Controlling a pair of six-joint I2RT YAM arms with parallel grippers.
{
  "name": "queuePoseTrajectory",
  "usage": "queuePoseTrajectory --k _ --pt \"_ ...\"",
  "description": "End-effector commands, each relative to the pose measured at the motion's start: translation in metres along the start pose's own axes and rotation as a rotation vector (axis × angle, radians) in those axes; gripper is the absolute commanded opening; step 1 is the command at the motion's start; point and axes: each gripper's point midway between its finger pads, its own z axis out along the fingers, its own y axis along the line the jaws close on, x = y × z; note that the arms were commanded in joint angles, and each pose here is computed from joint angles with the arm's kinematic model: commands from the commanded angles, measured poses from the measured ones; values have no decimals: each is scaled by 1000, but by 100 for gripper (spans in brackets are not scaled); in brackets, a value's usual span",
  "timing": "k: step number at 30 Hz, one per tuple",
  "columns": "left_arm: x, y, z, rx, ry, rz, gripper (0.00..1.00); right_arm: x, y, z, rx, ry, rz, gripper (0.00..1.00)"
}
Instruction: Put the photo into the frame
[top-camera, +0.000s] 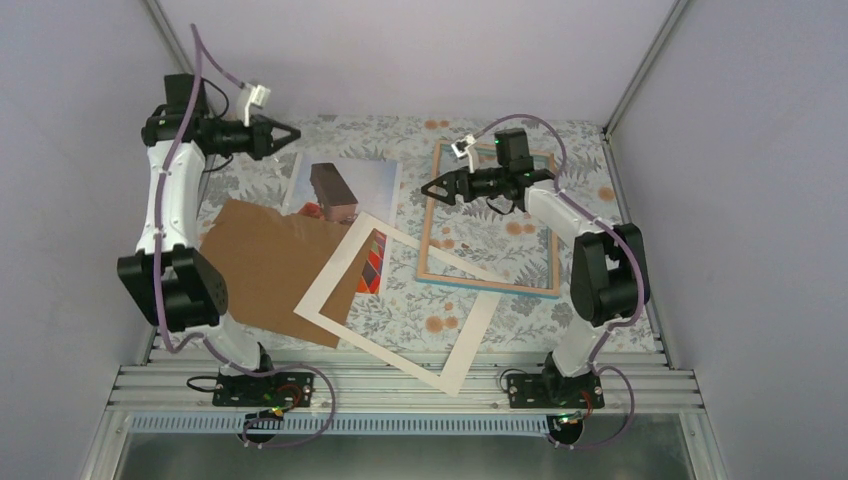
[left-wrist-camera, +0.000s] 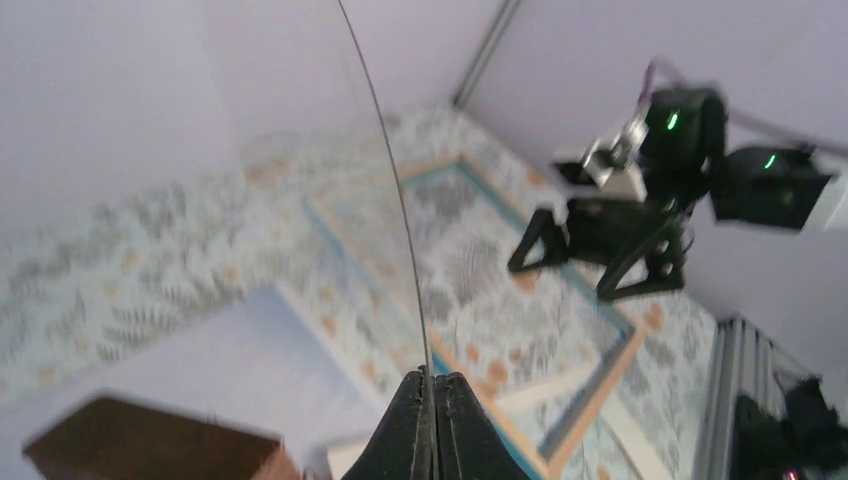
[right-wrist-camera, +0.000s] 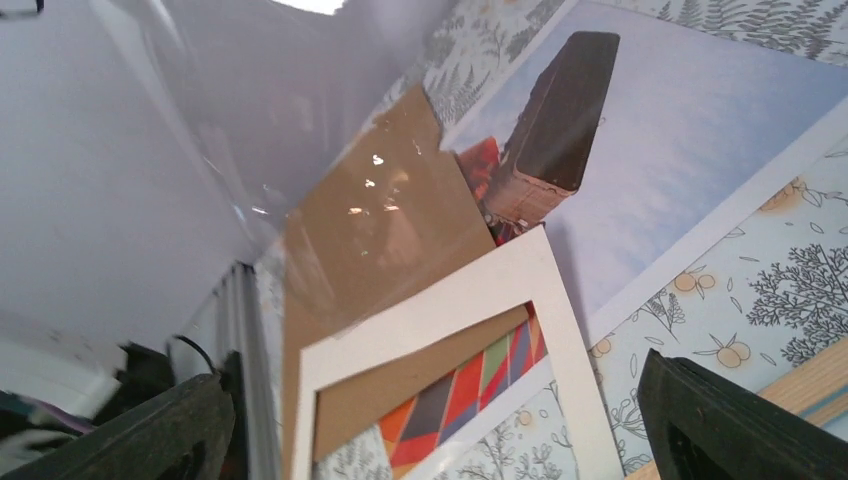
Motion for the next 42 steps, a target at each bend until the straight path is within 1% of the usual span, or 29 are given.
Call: queuePoseTrajectory --k 1,4,5,6,11,15,17,20,21,22,23,25,26,27,28,29,30,31,32,35,36,37,39,41,42 --pt "-70 -40 -12 111 -212 37 2 -31 28 -9 -177 -80 100 100" --pt "-94 -65 -11 162 -253 56 2 -52 33 -14 -237 -125 157 100" --pt "-100 -72 -11 173 -265 77 2 -58 38 -16 -262 -137 161 100" --pt "-106 -79 -10 190 -275 68 2 -66 42 -17 -280 -152 162 100" --pt "-125 -110 -8 262 -314 107 2 -89 50 -21 -364 -189 233 100" --pt "-130 -127 -4 302 -323 137 2 -99 56 -28 -427 -238 311 100" --pt "-129 -132 0 314 -319 140 3 -105 62 -34 -459 -271 322 100" --pt "-125 -132 5 311 -313 131 2 -119 79 -48 -492 -310 268 99" --pt "-122 -130 7 308 -308 120 2 -123 85 -53 -499 -323 243 97" --pt "-119 -128 9 306 -304 105 2 -127 90 -58 -503 -337 222 93" --pt "-116 -126 12 305 -297 90 2 -132 92 -63 -503 -352 209 85" --pt "-106 -120 19 296 -281 53 2 -136 95 -72 -495 -373 177 60" --pt "-102 -117 22 292 -274 40 2 -136 93 -75 -485 -377 177 39" --pt "-98 -117 25 290 -266 36 2 -135 90 -78 -472 -380 183 25" --pt "-94 -117 29 285 -255 37 3 -133 85 -80 -455 -376 183 6" --pt "-89 -117 32 281 -242 43 6 -129 82 -81 -438 -364 185 4" --pt "-84 -119 36 281 -228 52 12 -122 77 -82 -418 -351 192 4" --pt "-79 -119 40 281 -215 57 28 -115 75 -83 -404 -334 183 4" --pt "-75 -120 43 289 -200 59 50 -108 73 -84 -392 -311 182 4" --pt "-62 -122 55 331 -146 55 79 -84 73 -85 -366 -226 123 4" --pt "-56 -125 62 354 -119 58 82 -74 68 -83 -347 -185 160 4" --pt "-50 -126 69 369 -88 61 83 -67 66 -83 -337 -159 150 4" --pt "-35 -128 83 413 -30 51 83 -58 75 -90 -311 -132 70 4" --pt "-25 -127 93 435 9 34 83 -47 78 -93 -303 -106 27 4" --pt "-22 -125 96 445 20 20 83 -40 76 -95 -300 -95 34 4"
